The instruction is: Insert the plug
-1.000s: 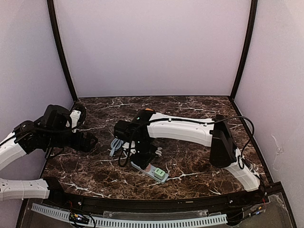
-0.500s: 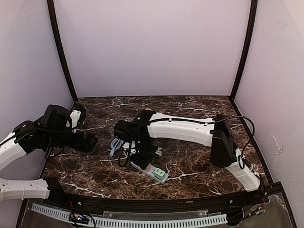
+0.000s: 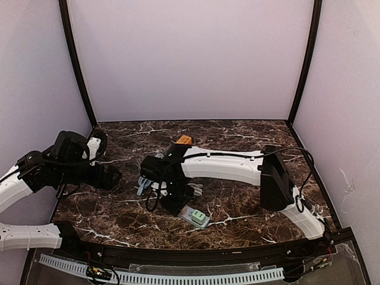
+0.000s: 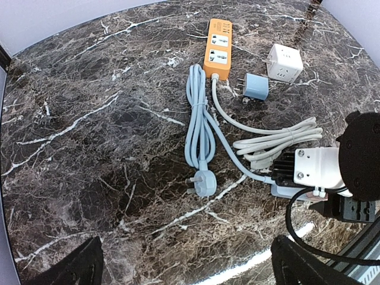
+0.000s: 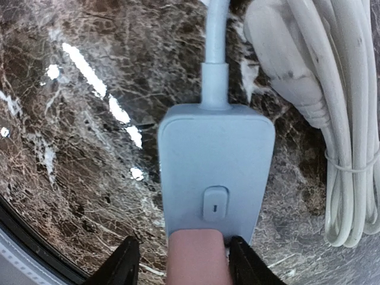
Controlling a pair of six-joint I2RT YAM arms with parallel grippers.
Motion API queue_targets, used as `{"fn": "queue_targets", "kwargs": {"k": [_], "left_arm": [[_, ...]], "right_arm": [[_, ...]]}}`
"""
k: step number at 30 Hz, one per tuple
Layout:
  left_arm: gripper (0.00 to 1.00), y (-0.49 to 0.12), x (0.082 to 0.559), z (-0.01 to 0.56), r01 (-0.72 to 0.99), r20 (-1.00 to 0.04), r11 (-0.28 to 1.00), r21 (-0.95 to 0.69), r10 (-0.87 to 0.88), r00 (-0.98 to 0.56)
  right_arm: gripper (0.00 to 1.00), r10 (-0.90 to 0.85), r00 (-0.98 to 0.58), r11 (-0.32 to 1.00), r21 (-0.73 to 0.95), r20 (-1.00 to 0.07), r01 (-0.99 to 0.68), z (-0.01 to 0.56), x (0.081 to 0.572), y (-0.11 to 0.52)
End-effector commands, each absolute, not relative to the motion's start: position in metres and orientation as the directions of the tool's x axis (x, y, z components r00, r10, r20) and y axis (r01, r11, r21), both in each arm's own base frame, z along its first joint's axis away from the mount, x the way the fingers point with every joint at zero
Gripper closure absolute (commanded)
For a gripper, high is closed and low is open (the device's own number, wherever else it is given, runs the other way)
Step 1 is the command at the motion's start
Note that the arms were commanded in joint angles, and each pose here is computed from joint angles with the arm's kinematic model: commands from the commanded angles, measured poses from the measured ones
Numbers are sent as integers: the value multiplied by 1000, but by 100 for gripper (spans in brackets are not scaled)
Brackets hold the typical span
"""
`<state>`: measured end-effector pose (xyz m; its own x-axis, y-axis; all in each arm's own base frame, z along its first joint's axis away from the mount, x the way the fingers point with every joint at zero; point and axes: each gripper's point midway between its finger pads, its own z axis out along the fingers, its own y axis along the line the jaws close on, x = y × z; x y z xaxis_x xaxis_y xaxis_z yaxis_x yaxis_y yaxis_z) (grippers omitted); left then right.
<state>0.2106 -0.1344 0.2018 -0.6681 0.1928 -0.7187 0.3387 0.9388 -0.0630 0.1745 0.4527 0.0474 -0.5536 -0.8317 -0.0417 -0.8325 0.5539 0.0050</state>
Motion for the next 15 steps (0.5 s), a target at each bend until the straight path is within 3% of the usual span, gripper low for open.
{"fn": "queue_targets", "kwargs": {"k": [1, 4, 15], "left_arm": [[1, -129, 209, 199, 333, -718, 942, -45, 201, -667], [1, -129, 209, 199, 332, -720, 942, -46, 199, -665], [1, -127, 209, 201, 326, -724, 944, -42, 196, -661]], "right_arm": [[39, -810, -587, 587, -26, -2, -809, 17, 176, 450], [26, -797, -602, 604, -16, -56, -797, 37, 181, 456], [19, -745, -645, 658, -25, -170, -753, 96, 191, 454]]}}
